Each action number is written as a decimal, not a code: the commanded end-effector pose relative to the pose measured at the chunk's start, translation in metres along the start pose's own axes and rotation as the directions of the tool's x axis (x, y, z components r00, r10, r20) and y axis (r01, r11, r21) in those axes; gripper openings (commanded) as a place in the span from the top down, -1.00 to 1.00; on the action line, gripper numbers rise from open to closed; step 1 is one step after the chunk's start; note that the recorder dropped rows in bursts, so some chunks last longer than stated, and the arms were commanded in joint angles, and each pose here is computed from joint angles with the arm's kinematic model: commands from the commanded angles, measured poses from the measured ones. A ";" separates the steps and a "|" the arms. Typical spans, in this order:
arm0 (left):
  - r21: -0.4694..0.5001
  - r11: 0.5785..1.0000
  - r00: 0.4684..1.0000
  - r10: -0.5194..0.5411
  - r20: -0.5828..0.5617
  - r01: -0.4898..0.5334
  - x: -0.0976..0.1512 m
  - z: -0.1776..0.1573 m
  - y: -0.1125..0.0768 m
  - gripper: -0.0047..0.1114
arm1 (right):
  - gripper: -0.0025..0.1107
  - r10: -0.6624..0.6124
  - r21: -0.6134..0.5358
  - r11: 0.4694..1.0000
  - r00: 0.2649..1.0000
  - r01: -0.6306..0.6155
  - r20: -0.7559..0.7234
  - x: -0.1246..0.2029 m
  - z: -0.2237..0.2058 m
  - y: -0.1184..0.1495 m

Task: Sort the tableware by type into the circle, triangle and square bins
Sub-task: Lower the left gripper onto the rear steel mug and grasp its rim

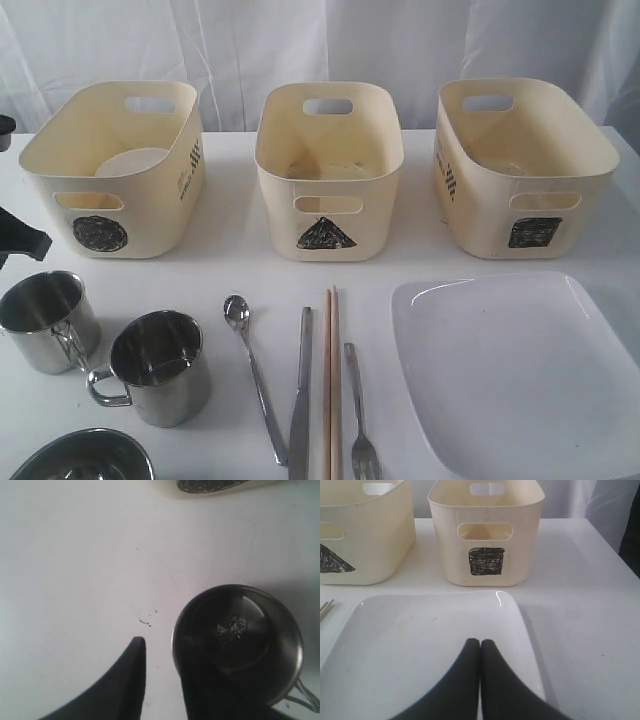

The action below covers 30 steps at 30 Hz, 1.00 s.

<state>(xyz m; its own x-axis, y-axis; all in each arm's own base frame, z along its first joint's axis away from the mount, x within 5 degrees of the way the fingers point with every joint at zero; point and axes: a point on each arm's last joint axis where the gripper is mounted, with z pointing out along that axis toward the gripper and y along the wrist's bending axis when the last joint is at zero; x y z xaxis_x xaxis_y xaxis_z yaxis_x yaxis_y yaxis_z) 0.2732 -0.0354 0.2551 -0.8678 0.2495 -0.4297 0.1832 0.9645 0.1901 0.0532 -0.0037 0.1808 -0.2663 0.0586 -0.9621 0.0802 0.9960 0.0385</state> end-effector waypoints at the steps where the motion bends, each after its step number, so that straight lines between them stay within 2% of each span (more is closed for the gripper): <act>1: -0.002 1.000 1.000 0.012 0.026 -0.012 -0.003 0.010 0.000 0.13 | 0.96 0.000 -0.005 1.000 1.000 0.000 0.018 -0.001 0.000 0.000; 5: 0.005 1.000 1.000 0.021 -0.020 -0.021 -0.003 0.027 -0.003 0.00 | 0.96 0.000 -0.005 1.000 1.000 0.000 0.018 -0.001 0.000 0.000; 10: 0.001 1.000 0.992 0.031 -0.123 -0.031 0.003 0.048 -0.006 0.00 | 0.96 0.000 -0.005 1.000 1.000 0.000 0.018 -0.001 0.000 0.000; 17: 0.017 0.999 0.988 0.050 -0.149 -0.048 0.003 0.075 -0.012 0.00 | 0.96 0.000 -0.005 1.000 1.000 0.000 0.018 -0.001 0.000 0.000; 23: 0.020 1.000 0.974 0.028 -0.226 -0.024 0.010 0.088 -0.014 0.03 | 0.96 0.000 -0.005 1.000 1.000 0.000 0.018 -0.001 0.000 0.000; 25: 0.014 1.000 0.968 0.021 -0.251 -0.018 0.012 0.087 -0.014 0.21 | 0.96 0.000 -0.005 1.000 1.000 0.000 0.018 -0.001 0.000 0.000; 30: 0.008 1.000 0.963 0.025 -0.270 -0.023 0.014 0.087 -0.013 0.91 | 0.96 0.000 -0.005 1.000 1.000 0.000 0.018 -0.001 0.000 0.000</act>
<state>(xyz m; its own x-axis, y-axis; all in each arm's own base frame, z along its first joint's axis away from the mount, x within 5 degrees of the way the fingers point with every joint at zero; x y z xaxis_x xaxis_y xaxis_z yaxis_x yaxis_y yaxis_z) 0.3036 -0.0411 0.1720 -0.9454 0.2498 -0.2095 0.2134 0.9599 0.1816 0.0532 -0.0037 0.1808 -0.2663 0.0586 -0.9621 0.0802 0.9960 0.0385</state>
